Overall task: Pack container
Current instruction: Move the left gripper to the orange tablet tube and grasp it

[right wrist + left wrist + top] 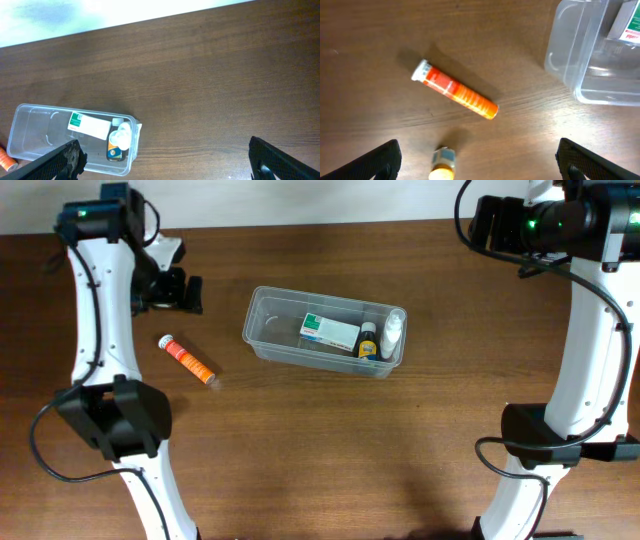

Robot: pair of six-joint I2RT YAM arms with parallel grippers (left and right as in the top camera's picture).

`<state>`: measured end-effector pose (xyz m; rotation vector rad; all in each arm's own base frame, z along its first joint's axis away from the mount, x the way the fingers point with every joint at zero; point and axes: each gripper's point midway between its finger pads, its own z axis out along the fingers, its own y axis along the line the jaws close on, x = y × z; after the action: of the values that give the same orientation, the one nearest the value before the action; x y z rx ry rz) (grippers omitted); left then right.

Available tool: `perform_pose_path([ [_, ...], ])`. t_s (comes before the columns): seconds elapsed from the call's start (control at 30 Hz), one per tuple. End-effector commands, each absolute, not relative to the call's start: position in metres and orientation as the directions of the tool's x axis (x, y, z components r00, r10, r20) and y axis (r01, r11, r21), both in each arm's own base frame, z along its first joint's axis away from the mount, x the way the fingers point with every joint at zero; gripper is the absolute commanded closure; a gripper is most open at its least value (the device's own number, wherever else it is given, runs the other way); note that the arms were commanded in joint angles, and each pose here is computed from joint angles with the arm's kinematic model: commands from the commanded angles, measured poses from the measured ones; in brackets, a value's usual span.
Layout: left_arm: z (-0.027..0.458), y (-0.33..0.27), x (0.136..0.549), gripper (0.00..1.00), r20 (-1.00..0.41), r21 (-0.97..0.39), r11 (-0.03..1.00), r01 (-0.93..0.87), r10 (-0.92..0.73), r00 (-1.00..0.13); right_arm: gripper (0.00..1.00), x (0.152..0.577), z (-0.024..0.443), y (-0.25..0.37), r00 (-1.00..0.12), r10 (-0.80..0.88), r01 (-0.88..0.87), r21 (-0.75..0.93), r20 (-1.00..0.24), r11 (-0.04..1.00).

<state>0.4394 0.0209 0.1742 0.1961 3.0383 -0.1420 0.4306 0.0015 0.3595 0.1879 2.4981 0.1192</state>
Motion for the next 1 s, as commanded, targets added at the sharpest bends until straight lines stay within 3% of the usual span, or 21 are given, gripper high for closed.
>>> perform_pose_path([
  [0.0, 0.161, 0.005, 0.433, 0.01, -0.069, -0.274, 0.96, 0.052, 0.035, -0.997, 0.02, 0.425, 0.368, 0.004, -0.784, 0.161, 0.098, 0.137, -0.599, 0.986],
  [0.1, 0.141, -0.001, 0.432, 0.01, -0.042, -0.363, 0.932, 0.025, 0.01, -0.999, 0.02, 0.425, 0.368, 0.004, -0.785, 0.161, 0.098, 0.137, -0.599, 0.986],
  [0.33, 0.087, 0.003, 0.428, 0.01, 0.011, -0.374, 0.927, -0.026, -0.024, -1.0, 0.02, 0.426, 0.368, 0.004, -0.785, 0.161, 0.098, 0.137, -0.599, 0.986],
  [0.53, 0.068, 0.003, 0.422, 0.01, 0.041, -0.374, 0.926, -0.038, -0.024, -0.999, 0.02, 0.425, 0.368, 0.004, -0.785, 0.161, 0.098, 0.137, -0.599, 0.986],
  [0.63, 0.061, 0.017, 0.418, 0.01, 0.067, -0.29, 0.954, -0.071, -0.054, -0.996, 0.02, 0.425, 0.368, 0.004, -0.784, 0.161, 0.098, 0.137, -0.599, 0.986],
  [0.67, 0.056, 0.04, 0.416, 0.01, 0.095, -0.148, 0.967, -0.206, -0.194, -0.976, 0.02, 0.425, 0.368, 0.004, -0.784, 0.161, 0.098, 0.137, -0.599, 0.986],
  [0.77, 0.053, 0.06, 0.419, 0.01, 0.07, -0.03, 0.944, -0.328, -0.326, -0.943, 0.02, 0.425, 0.368, 0.004, -0.784, 0.161, 0.098, 0.137, -0.599, 0.986],
  [0.97, 0.041, 0.056, 0.431, 0.01, 0.027, -0.036, 0.893, -0.45, -0.449, -0.893, 0.02, 0.425, 0.368, 0.004, -0.784, 0.161, 0.098, 0.137, -0.599, 0.986],
])
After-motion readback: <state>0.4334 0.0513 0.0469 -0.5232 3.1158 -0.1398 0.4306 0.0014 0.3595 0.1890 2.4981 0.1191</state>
